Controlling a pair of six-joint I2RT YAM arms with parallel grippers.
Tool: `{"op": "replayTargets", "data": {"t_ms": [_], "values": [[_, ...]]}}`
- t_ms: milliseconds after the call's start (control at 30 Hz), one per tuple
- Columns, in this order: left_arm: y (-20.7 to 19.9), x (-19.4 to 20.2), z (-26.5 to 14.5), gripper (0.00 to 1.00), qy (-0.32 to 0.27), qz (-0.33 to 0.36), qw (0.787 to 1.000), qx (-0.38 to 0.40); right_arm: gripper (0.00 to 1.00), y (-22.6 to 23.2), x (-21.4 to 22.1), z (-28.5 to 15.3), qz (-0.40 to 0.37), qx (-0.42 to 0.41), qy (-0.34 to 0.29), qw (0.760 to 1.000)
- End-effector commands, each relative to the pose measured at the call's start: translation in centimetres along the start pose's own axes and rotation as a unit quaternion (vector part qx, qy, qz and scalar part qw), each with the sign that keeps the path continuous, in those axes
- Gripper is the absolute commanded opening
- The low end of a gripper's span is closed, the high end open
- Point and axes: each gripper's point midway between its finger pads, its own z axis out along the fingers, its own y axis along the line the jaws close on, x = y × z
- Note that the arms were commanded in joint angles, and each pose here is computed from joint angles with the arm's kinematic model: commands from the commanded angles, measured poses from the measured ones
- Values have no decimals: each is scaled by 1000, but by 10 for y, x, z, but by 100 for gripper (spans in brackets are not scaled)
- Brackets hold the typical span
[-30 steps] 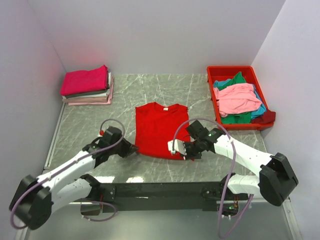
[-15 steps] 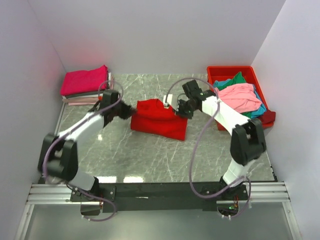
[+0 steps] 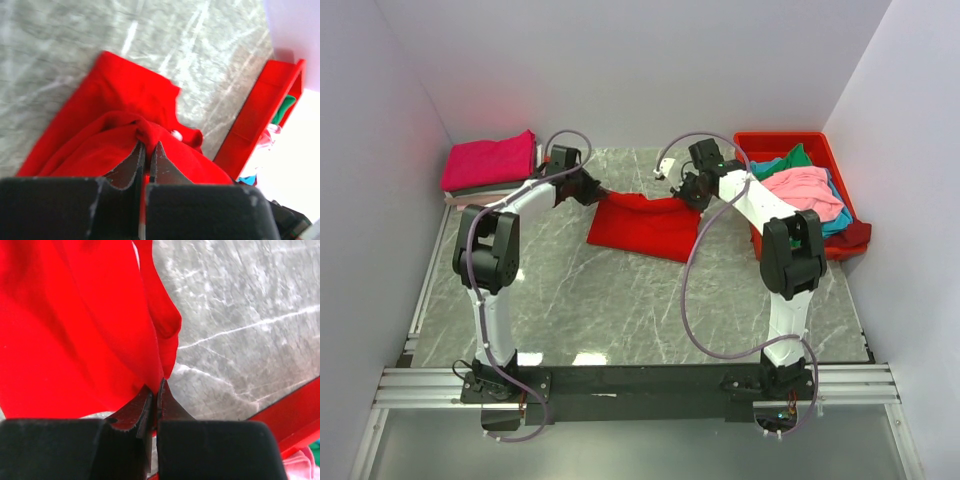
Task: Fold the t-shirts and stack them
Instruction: Fold the tshirt
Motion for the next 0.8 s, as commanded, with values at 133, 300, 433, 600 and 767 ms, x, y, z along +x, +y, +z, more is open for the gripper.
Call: {"op": "replayTargets", "data": {"t_ms": [133, 300, 433, 600, 767], "values": [[1, -14, 1, 0, -6, 5, 1000, 6, 0, -21, -16, -2, 14, 25, -18, 999], [-1, -17, 9, 0, 6, 12, 1000, 12, 0, -23, -15, -4, 21, 32, -12, 999], [-15, -19, 14, 2, 18, 21, 999, 36, 0, -23, -12, -4, 32, 36, -7, 999], [-25, -21, 20, 14, 26, 34, 997, 65, 0, -23, -10, -5, 46, 40, -1, 998], [-31, -26, 23, 27, 32, 44, 995, 81, 0, -24, -3, -5, 56, 50, 14, 997]]}}
